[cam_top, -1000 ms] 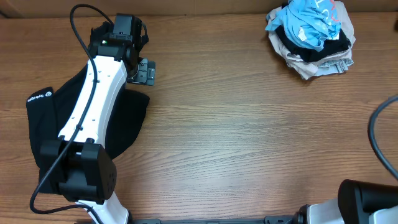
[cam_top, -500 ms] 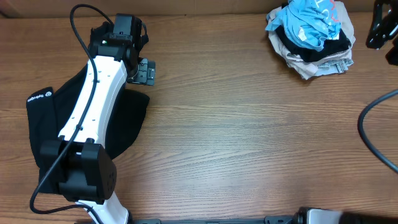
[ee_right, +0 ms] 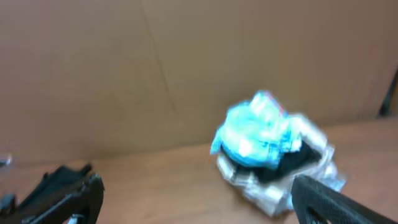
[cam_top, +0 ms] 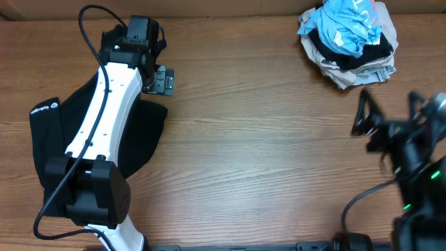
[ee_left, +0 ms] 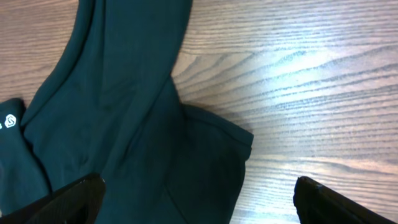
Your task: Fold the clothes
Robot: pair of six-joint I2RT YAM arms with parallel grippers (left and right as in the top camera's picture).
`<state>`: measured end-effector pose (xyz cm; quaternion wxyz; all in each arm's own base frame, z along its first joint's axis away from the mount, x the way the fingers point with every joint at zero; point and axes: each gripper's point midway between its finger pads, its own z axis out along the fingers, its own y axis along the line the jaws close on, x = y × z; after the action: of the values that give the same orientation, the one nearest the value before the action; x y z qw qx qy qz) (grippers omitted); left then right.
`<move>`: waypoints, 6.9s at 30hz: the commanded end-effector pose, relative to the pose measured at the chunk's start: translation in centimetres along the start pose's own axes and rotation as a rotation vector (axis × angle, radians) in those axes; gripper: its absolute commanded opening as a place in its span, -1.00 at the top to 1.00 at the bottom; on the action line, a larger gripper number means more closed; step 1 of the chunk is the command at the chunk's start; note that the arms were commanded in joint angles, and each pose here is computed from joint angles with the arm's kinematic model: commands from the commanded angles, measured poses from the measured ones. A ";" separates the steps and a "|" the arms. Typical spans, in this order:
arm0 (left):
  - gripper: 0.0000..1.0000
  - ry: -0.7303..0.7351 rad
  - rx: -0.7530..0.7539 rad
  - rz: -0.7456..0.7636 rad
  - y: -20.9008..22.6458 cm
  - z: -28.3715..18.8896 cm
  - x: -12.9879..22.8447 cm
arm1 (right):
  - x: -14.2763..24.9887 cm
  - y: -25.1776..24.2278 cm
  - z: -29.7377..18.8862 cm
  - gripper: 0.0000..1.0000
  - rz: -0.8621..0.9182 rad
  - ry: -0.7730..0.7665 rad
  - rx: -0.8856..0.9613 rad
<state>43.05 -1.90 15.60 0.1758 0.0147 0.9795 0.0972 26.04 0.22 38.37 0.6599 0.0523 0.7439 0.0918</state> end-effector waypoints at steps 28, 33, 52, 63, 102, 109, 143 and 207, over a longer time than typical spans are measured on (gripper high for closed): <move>-1.00 -0.005 -0.004 0.013 0.2 0.1 -0.5 | 19.4 -3.5 0.8 -1.00 0.032 -0.092 -0.039; -1.00 -0.005 -0.004 0.013 0.2 0.1 -0.5 | 20.3 -3.7 0.9 -1.00 0.037 -0.114 -0.046; -1.00 -0.005 -0.004 0.013 0.2 0.1 -0.5 | 20.6 -3.7 0.9 -1.00 0.045 -0.101 -0.043; -1.00 -0.001 0.016 -0.002 0.5 0.3 -0.4 | 20.6 -3.7 0.9 -1.00 0.045 -0.101 -0.043; -1.00 -1.188 0.232 -0.264 4.1 -12.5 11.6 | 20.6 -3.7 0.9 -1.00 0.045 -0.101 -0.043; -1.00 -1.233 0.223 -0.271 3.4 -9.7 14.5 | 20.6 -3.7 0.9 -1.00 0.045 -0.101 -0.043; -1.00 -1.134 0.210 -0.289 2.7 -6.1 17.4 | 20.6 -3.7 0.9 -1.00 0.045 -0.101 -0.043; -1.00 -1.133 0.210 -0.289 2.7 -6.1 17.4 | 20.6 -3.7 0.9 -1.00 0.045 -0.101 -0.043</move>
<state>24.63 0.69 15.75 0.6786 -0.0486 0.7314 -0.0471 24.55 0.80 17.58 0.6929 0.0579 0.7083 0.1213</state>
